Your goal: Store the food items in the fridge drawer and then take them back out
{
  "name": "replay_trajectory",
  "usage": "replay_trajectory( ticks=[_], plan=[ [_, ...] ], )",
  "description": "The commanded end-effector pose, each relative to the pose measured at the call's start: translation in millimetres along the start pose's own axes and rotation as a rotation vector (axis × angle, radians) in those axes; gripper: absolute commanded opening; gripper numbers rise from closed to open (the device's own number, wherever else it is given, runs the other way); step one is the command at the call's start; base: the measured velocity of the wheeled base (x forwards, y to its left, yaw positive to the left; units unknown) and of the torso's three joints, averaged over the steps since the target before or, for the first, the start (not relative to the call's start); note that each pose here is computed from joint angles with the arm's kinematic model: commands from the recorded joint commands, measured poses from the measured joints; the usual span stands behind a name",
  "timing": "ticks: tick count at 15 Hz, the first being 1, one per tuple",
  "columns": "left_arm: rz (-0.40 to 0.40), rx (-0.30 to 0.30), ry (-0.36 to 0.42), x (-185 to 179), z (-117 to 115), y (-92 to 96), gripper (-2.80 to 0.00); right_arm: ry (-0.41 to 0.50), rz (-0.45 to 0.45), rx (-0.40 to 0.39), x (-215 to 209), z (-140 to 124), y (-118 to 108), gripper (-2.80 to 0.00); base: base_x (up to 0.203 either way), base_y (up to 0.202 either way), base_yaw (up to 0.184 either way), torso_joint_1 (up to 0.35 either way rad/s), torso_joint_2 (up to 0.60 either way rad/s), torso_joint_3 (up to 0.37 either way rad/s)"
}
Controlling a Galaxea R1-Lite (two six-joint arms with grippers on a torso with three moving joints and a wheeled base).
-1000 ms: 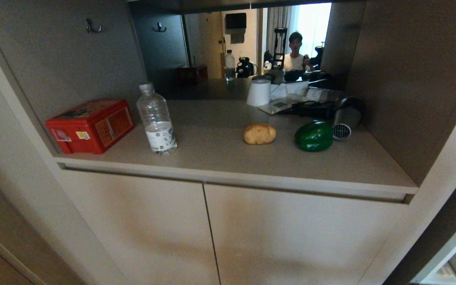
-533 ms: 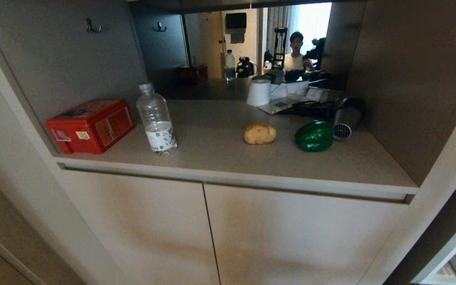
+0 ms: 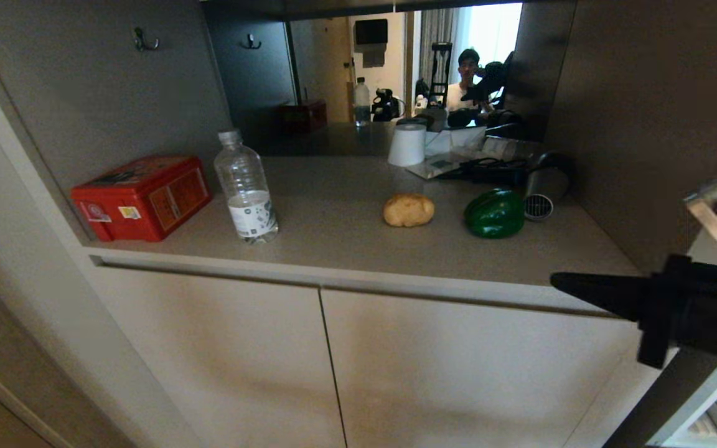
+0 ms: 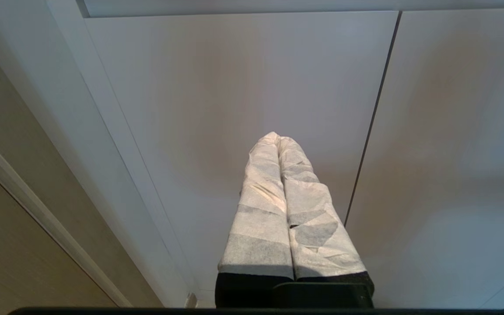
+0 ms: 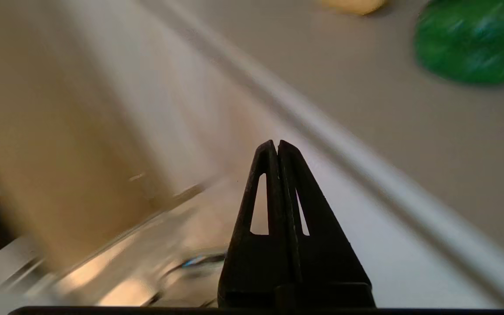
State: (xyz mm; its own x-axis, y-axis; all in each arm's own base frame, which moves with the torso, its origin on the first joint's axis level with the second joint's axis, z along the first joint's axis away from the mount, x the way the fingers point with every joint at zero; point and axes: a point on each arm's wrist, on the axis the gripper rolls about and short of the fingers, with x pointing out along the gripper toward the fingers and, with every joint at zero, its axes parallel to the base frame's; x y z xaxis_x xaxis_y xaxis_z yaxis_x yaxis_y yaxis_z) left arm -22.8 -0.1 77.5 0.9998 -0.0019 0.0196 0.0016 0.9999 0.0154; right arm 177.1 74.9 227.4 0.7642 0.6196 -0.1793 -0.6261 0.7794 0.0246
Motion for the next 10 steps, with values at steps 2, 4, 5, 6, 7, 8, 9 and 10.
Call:
replay_trajectory(
  ticks=[2, 4, 5, 6, 7, 8, 9, 10],
  plan=[
    [0.000, 0.000, 0.010, 0.8, -3.0, 0.0, -2.80, -0.019, -0.177, -0.012, 41.9, 4.6, -2.5, -2.80, 0.000, 0.000, 0.000, 0.000, 0.00, 0.000],
    [0.000, 0.000, 0.010, 0.8, -3.0, 0.0, -2.80, -0.064, -0.221, -0.021, 43.7, 18.4, -3.8, -2.80, 0.000, 0.000, 0.000, 0.000, 0.00, 0.000],
    [-0.001, 0.000, 0.010, 0.8, -3.0, -0.1, -2.80, -0.072, -0.240, -0.022, 45.6, 22.8, -4.9, 0.00, 0.000, 0.000, 0.000, 0.000, 0.00, 0.000],
    [0.000, 0.000, 0.009, 0.8, -2.8, 0.0, -2.80, -0.076, -0.258, -0.024, 49.2, 26.4, -6.3, 0.00, 0.000, 0.000, 0.000, 0.000, 0.00, 0.000],
    [0.000, 0.000, 0.010, 0.8, -3.0, 0.0, -2.80, -0.083, -0.287, -0.028, 54.3, 31.3, -8.1, 0.00, 0.000, 0.000, 0.000, 0.000, 0.00, 0.000],
    [0.000, 0.000, 0.009, 0.7, -3.0, 0.0, -2.80, -0.080, -0.322, -0.036, 59.9, 33.9, -10.2, 0.00, 0.000, 0.000, 0.000, 0.000, 0.00, 0.000],
    [0.000, 0.000, 0.010, 0.8, -3.0, 0.0, -2.80, -0.070, -0.346, -0.045, 65.2, 34.2, -11.4, 0.00, 0.000, 0.000, 0.000, 0.000, 0.00, 0.000],
    [-0.001, 0.000, 0.010, 0.8, -3.0, -0.1, -2.80, -0.057, -0.364, -0.048, 70.3, 32.5, -12.8, 0.00, 0.000, 0.000, 0.000, 0.000, 0.00, 0.000]
  ],
)
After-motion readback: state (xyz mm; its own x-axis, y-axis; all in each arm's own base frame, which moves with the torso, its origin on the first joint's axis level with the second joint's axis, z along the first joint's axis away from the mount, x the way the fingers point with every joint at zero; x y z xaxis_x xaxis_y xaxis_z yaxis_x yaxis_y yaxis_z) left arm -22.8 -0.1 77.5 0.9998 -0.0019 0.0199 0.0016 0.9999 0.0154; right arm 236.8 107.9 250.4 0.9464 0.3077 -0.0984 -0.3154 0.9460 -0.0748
